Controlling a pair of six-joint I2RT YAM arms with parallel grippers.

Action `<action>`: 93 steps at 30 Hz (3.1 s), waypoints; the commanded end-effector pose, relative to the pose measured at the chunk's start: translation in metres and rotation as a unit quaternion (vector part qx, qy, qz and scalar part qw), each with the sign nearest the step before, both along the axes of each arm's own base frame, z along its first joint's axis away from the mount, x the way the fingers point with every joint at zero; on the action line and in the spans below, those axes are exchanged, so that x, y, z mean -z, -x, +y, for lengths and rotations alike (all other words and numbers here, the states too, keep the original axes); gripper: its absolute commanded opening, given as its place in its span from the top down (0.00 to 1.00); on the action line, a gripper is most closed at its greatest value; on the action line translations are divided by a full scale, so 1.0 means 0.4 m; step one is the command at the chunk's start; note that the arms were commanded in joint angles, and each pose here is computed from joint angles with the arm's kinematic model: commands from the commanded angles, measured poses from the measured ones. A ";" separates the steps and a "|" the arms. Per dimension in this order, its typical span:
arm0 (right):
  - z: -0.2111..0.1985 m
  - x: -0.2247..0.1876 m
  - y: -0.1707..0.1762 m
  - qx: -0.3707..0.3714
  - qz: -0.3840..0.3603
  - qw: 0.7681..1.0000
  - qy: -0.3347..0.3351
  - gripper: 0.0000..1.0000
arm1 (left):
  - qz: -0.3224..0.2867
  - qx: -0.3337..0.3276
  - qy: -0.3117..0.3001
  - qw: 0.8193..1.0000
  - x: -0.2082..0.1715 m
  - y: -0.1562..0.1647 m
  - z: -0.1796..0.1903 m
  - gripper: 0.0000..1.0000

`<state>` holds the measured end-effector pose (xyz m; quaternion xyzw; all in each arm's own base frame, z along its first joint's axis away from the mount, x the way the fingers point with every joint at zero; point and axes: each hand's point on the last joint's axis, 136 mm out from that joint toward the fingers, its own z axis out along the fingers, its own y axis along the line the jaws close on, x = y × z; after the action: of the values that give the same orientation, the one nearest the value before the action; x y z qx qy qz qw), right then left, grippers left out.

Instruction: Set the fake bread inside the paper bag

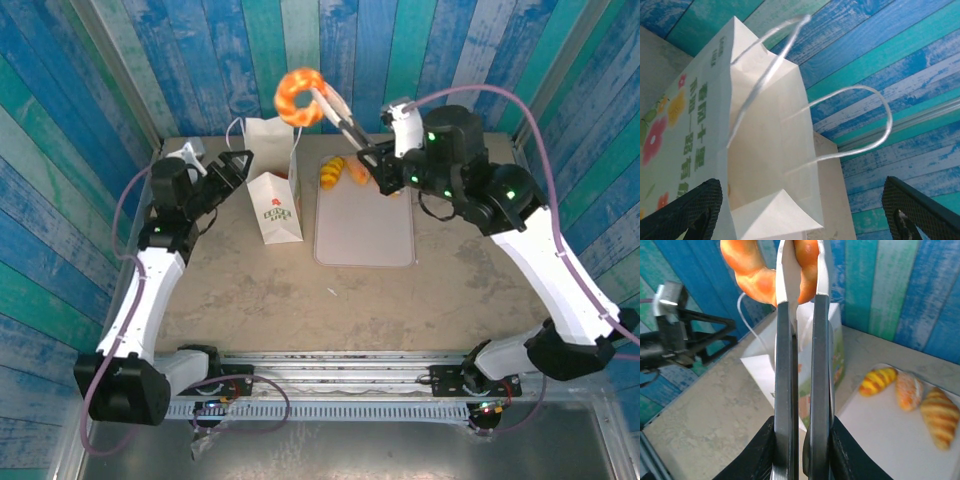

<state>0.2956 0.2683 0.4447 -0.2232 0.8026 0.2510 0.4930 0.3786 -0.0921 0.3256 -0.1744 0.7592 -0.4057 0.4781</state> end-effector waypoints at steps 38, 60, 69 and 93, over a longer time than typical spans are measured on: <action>0.235 0.240 -0.216 0.027 0.057 0.996 0.057 0.75 | 0.018 -0.075 0.003 0.997 0.126 -0.134 0.050 0.63; 0.237 0.316 -0.217 0.015 0.082 0.990 0.110 0.66 | 0.018 -0.071 0.005 0.997 0.124 -0.133 0.046 0.72; 0.233 0.288 -0.212 0.013 0.073 0.992 0.105 0.62 | 0.014 -0.068 0.005 0.998 0.116 -0.134 0.044 0.72; 0.166 0.275 -0.146 -0.012 0.088 0.981 0.171 0.58 | 0.015 -0.069 0.001 0.998 0.119 -0.132 0.045 0.72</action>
<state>0.3662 0.3428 0.3159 -0.2776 0.8776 0.1346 0.3670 0.4325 -0.0753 0.2653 -0.2420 0.7593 -0.3716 0.4763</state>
